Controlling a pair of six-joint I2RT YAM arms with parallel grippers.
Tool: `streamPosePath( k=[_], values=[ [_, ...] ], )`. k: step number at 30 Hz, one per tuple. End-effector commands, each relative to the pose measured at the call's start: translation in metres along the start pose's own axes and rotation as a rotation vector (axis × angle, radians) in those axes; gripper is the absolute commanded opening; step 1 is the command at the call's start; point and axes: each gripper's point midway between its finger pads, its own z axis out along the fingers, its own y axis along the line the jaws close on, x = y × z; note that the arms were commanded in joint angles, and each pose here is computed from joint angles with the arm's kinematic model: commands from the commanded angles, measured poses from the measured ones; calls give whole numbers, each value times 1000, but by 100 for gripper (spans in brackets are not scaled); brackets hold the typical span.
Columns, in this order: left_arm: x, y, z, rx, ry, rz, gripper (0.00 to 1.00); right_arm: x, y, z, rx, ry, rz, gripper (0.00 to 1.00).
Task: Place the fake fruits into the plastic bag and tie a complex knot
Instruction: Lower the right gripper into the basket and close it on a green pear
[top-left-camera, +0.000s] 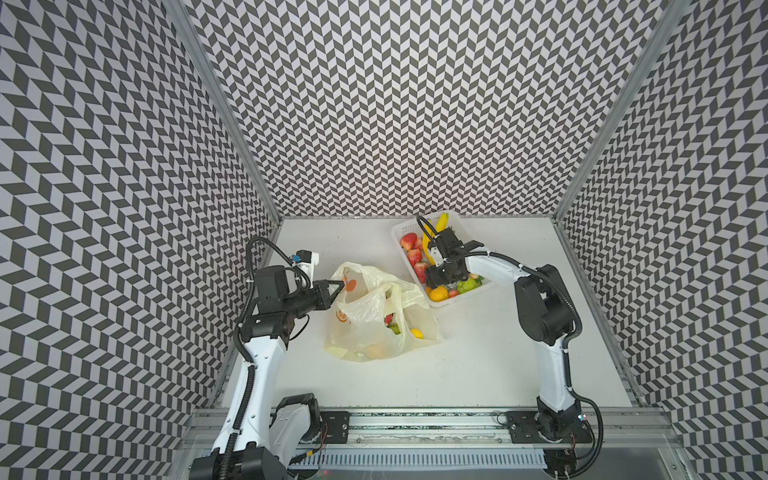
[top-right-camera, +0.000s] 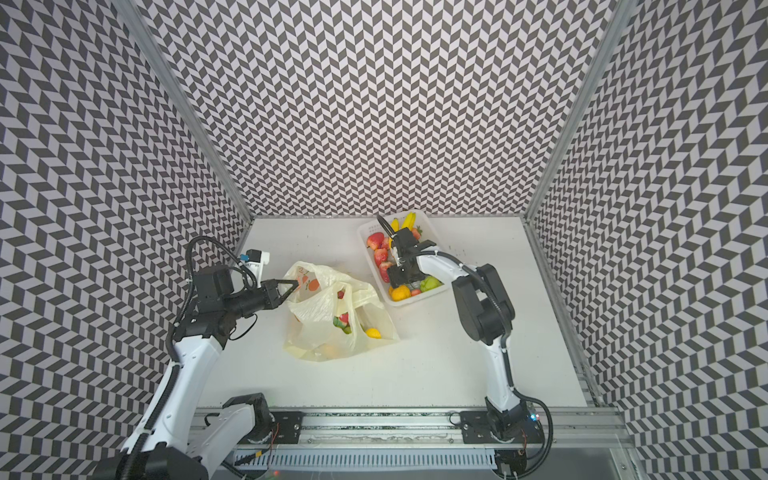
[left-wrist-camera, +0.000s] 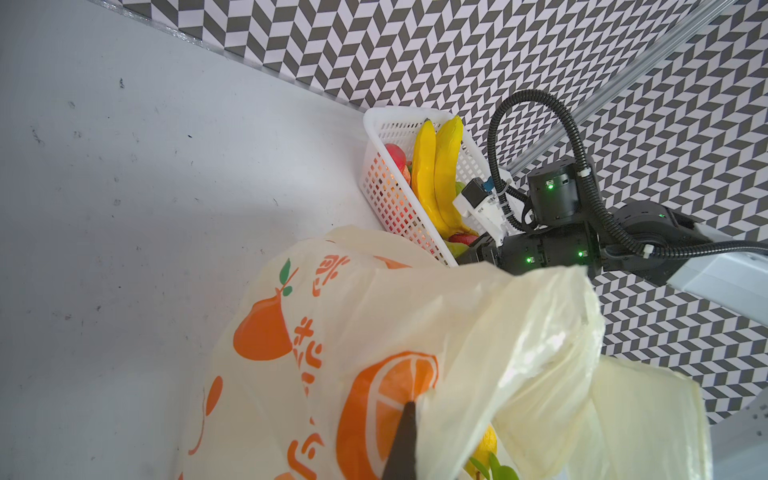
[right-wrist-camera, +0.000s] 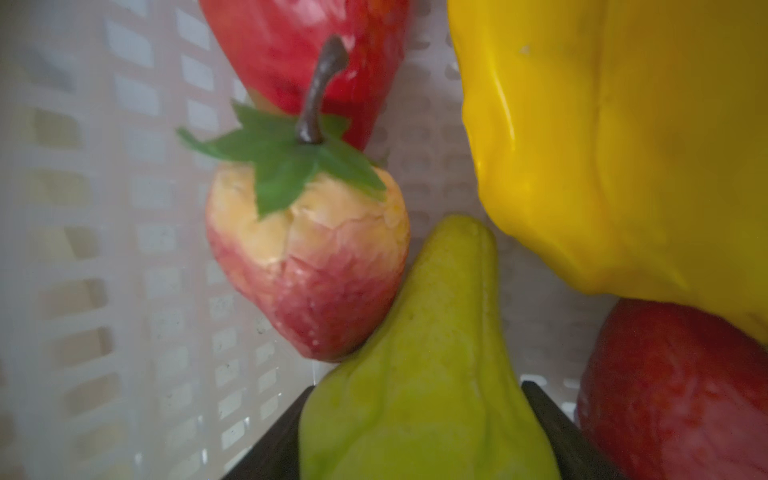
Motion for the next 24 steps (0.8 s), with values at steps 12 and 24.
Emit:
streamPosePath(
  k=[12, 24],
  values=[
    [-9, -6, -3, 24, -13, 17, 0, -35, -7, 1, 56, -131, -23, 77],
    [-11, -8, -3, 30, -14, 21, 0, -32, -4, -4, 33, -136, -22, 57]
  ],
)
